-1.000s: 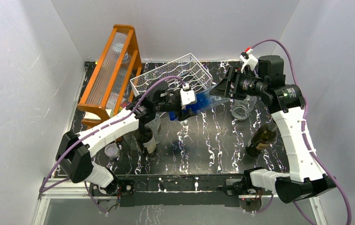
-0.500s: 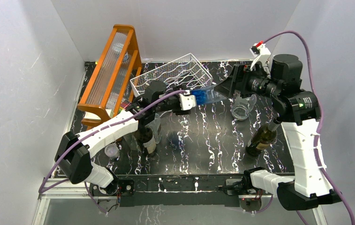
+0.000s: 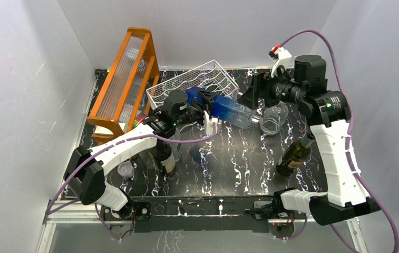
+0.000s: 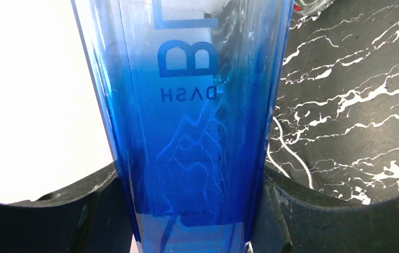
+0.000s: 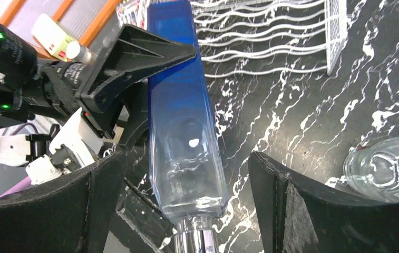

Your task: Put the wine bottle on the wine rack

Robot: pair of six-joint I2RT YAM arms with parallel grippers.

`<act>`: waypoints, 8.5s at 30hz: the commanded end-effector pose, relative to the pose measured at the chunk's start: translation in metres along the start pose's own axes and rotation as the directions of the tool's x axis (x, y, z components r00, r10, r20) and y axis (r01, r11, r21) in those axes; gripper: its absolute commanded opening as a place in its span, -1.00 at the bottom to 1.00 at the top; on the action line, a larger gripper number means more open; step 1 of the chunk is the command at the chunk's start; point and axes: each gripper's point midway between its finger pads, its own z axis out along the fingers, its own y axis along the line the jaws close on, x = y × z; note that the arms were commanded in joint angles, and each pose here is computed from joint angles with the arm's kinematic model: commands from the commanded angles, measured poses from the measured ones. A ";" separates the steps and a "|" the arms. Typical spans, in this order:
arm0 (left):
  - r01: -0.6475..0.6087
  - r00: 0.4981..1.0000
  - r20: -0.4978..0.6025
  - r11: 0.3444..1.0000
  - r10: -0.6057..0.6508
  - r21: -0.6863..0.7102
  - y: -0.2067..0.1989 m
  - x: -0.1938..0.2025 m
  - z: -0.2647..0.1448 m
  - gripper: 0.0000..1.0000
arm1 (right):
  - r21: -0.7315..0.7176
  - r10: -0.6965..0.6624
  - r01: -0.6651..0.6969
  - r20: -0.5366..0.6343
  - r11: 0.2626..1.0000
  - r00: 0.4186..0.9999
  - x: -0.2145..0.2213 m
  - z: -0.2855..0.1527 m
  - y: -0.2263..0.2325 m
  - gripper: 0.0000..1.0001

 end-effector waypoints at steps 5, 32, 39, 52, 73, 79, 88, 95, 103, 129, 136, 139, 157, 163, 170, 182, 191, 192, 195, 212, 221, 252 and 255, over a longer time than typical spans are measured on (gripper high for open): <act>-0.293 0.943 0.082 0.923 0.322 -0.249 0.083 -0.052 -0.012 -1.00 | -0.057 0.000 -0.007 -0.121 0.998 0.993 0.038 0.020 0.001 0.93; -0.343 0.928 0.059 0.905 0.368 -0.252 0.090 -0.051 -0.004 -1.00 | -0.090 -0.004 -0.021 -0.262 0.996 0.965 0.090 0.059 -0.005 0.54; -0.349 0.927 0.054 0.905 0.372 -0.244 0.090 -0.050 -0.004 -1.00 | -0.108 -0.010 -0.020 -0.269 0.994 0.963 0.092 0.061 -0.003 0.71; -0.341 0.932 0.046 0.911 0.361 -0.231 0.092 -0.049 -0.004 -1.00 | -0.033 -0.019 0.010 -0.269 0.999 0.963 0.090 0.064 -0.016 -0.40; -0.169 0.986 -0.034 0.965 0.165 -0.201 0.065 -0.027 -0.029 0.96 | 0.252 0.017 -0.020 0.014 0.967 1.000 0.042 0.020 -0.040 -1.00; -0.014 1.000 -0.006 0.962 0.013 -0.274 0.080 -0.039 -0.057 0.96 | 0.271 0.030 -0.037 0.030 0.962 0.999 0.048 0.018 -0.044 -1.00; 0.524 0.851 0.226 0.746 -0.473 -0.412 0.115 -0.065 -0.106 0.96 | 0.231 -0.042 0.021 0.084 0.973 0.996 0.070 0.029 -0.049 -1.00; 0.809 0.569 0.349 0.430 -0.745 -0.401 0.128 -0.077 -0.151 0.96 | 0.212 -0.037 0.013 0.109 0.977 0.993 0.089 0.047 -0.057 -1.00; 0.890 0.394 0.320 0.270 -0.862 -0.368 0.107 -0.077 -0.168 0.97 | 0.188 -0.048 0.018 0.156 0.982 0.987 0.100 0.066 -0.064 -1.00; 0.911 0.328 0.293 0.219 -0.898 -0.350 0.109 -0.084 -0.176 0.96 | 0.221 -0.158 0.078 0.371 0.972 0.915 0.108 0.095 -0.090 -1.00; 0.911 0.324 0.302 0.209 -0.897 -0.356 0.111 -0.086 -0.182 0.95 | 0.223 -0.173 0.091 0.379 0.970 0.909 0.108 0.103 -0.094 -1.00; 0.911 0.324 0.303 0.209 -0.896 -0.356 0.111 -0.086 -0.183 0.95 | 0.216 -0.177 0.098 0.387 0.971 0.905 0.107 0.109 -0.095 -1.00; 0.915 0.313 0.296 0.203 -0.903 -0.348 0.107 -0.088 -0.186 0.95 | 0.241 -0.257 0.166 0.415 0.956 0.873 0.091 0.144 -0.109 -1.00; 0.918 0.307 0.292 0.201 -0.906 -0.342 0.106 -0.089 -0.185 0.95 | 0.250 -0.286 0.191 0.432 0.949 0.855 0.080 0.165 -0.116 -1.00; 0.919 0.306 0.298 0.199 -0.904 -0.339 0.110 -0.091 -0.188 0.95 | 0.251 -0.293 0.191 0.477 0.949 0.829 0.062 0.178 -0.118 -1.00; 0.924 0.295 0.293 0.193 -0.910 -0.329 0.108 -0.092 -0.186 0.94 | 0.297 -0.340 0.214 0.483 0.931 0.807 0.049 0.208 -0.135 -1.00; 0.924 0.296 0.299 0.192 -0.907 -0.332 0.110 -0.094 -0.191 0.94 | 0.300 -0.342 0.212 0.496 0.930 0.798 0.037 0.232 -0.143 -1.00; 0.923 0.298 0.297 0.194 -0.907 -0.333 0.110 -0.094 -0.191 0.94 | 0.295 -0.342 0.215 0.495 0.931 0.798 0.037 0.235 -0.144 -1.00; 0.922 0.297 0.295 0.193 -0.908 -0.335 0.109 -0.094 -0.192 0.94 | 0.278 -0.340 0.226 0.488 0.934 0.804 0.037 0.244 -0.144 -1.00; 0.926 0.293 0.300 0.191 -0.908 -0.326 0.112 -0.097 -0.195 0.93 | 0.303 -0.366 0.267 0.341 0.915 0.866 0.053 0.273 -0.167 -0.77; 0.927 0.289 0.296 0.189 -0.911 -0.324 0.110 -0.098 -0.196 0.93 | 0.319 -0.339 0.245 0.284 0.915 0.897 0.064 0.279 -0.178 0.11; 0.924 0.294 0.265 0.202 -0.918 -0.325 0.100 -0.097 -0.200 0.94 | 0.332 -0.285 0.199 0.238 0.922 0.928 0.048 0.213 -0.159 0.75; 0.920 0.302 0.260 0.209 -0.917 -0.332 0.100 -0.096 -0.201 0.95 | 0.332 -0.252 0.172 0.215 0.927 0.943 0.039 0.194 -0.150 0.74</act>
